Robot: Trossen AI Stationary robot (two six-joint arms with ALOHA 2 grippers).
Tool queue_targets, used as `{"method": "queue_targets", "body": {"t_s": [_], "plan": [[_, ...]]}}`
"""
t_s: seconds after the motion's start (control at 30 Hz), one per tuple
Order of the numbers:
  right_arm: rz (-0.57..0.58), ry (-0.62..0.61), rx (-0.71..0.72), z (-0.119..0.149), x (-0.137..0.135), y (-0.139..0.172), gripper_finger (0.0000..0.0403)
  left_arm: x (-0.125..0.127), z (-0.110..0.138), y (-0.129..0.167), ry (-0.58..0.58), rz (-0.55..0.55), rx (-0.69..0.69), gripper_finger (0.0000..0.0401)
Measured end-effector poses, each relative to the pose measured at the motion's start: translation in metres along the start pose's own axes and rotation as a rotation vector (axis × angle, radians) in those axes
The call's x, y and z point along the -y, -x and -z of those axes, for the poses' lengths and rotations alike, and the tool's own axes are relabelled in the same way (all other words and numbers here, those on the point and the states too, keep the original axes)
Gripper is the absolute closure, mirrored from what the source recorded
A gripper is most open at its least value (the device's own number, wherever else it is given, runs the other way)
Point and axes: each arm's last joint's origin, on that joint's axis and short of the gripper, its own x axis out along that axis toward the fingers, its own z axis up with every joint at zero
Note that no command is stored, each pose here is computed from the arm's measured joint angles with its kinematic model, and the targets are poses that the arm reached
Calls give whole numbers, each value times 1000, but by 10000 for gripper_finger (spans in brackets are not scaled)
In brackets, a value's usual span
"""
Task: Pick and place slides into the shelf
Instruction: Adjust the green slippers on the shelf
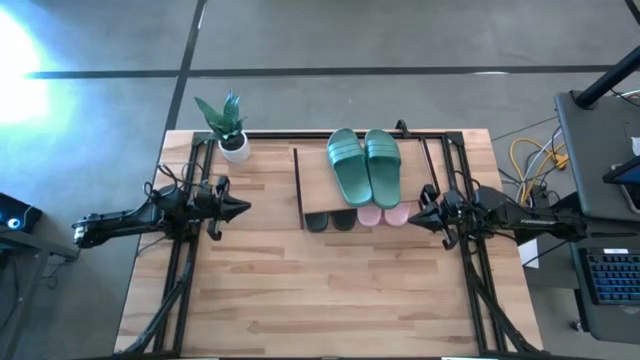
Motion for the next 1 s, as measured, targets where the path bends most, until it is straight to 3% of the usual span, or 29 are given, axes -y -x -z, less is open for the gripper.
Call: {"method": "queue_targets", "body": {"t_s": [0.27,0.47,1.0], "plan": [[0,-17,4,0,0,0,394,0,0,0,5,0,0,401],[-1,-36,8,-1,0,0,394,1,-2,0,83,6,20,401],[-1,-43,6,-1,0,0,394,1,-2,0,84,7,20,401]]}}
